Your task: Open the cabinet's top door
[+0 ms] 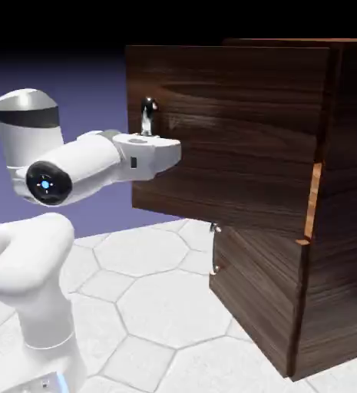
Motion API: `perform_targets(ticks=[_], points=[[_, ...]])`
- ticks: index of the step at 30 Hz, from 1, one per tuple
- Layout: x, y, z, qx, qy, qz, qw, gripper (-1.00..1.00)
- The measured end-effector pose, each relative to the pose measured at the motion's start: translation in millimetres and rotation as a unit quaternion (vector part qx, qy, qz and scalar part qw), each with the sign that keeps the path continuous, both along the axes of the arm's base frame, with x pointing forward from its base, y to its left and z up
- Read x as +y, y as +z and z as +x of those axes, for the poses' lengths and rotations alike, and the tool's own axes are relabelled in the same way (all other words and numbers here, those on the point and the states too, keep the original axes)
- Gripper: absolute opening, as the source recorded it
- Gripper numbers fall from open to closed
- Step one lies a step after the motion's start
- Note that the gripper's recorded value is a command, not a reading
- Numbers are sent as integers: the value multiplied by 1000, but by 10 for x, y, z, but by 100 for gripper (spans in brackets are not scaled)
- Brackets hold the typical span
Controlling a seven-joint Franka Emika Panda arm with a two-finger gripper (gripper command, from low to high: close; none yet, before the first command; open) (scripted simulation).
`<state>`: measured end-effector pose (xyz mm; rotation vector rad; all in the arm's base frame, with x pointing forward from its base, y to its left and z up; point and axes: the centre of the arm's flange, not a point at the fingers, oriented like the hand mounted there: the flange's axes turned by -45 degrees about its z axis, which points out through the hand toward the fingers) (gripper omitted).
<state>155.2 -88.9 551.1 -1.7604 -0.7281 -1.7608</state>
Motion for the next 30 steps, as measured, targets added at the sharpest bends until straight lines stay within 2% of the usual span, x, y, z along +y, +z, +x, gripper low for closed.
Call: perform_targets(ticks=[14,29,30], points=[[-1249,0,-232,0,179,0,984,-100],[-2542,0,7,0,358,0,934,-100],[-2552,0,11,0,360,0,933,100]])
